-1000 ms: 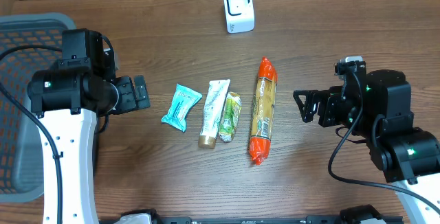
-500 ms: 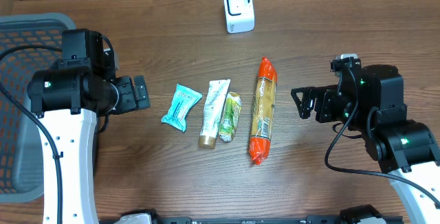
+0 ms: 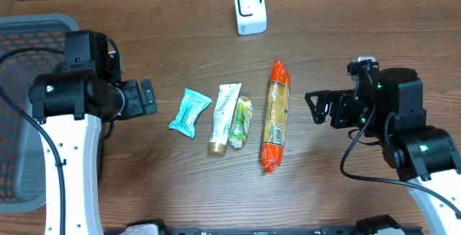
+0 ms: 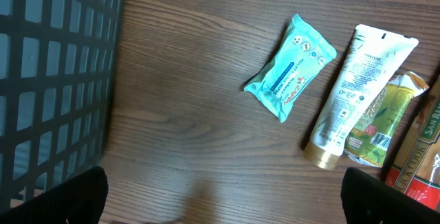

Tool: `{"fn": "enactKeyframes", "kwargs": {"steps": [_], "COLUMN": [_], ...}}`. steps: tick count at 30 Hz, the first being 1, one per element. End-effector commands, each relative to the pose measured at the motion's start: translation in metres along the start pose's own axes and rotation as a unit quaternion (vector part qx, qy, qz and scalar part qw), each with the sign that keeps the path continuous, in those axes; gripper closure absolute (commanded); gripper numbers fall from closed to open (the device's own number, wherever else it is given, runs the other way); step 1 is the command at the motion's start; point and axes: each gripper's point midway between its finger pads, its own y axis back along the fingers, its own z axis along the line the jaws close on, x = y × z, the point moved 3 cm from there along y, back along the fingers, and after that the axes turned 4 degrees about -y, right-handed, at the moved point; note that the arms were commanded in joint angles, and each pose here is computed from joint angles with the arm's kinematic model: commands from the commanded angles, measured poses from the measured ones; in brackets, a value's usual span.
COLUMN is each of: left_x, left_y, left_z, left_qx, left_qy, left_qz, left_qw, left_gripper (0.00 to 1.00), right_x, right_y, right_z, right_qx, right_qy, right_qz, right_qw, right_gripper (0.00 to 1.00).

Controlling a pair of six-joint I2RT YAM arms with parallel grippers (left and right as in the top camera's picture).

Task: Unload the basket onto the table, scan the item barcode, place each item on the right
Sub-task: 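Move the right gripper left toward the red-ended spaghetti pack, then lower the right gripper and grasp the spaghetti pack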

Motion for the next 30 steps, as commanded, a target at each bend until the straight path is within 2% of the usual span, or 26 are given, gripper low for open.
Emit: {"fn": "enactKeyframes", "kwargs": {"steps": [1, 14, 23, 30], "left_x": [-0.002, -0.002, -0.002, -0.002], "left_y": [0.002, 0.002, 0.002, 0.002], "left_z": [0.003, 0.003, 0.003, 0.003], "left_qx": [-0.005, -0.005, -0.005, -0.005], "left_qy": [-0.008, -0.008, -0.008, -0.008], "left_qz": [-0.004, -0.004, -0.004, -0.004], "left_qw": [1.0, 1.0, 1.0, 1.0], "left_gripper": [0.0, 0.0, 0.0, 0.01], "right_x": [-0.008, -0.006, 0.002, -0.008], "right_y": [0.005, 0.005, 0.005, 0.013], "right_z": [0.005, 0.008, 0.018, 0.023], "right_qx": [-0.008, -0.018, -0.057, -0.056], "right_qy": [0.001, 0.0, -0.003, -0.01], "right_qz": [-0.011, -0.005, 0.017, 0.012], "right_qw": [1.0, 1.0, 0.998, 0.998], "right_gripper": [0.0, 0.0, 0.0, 0.0]}}
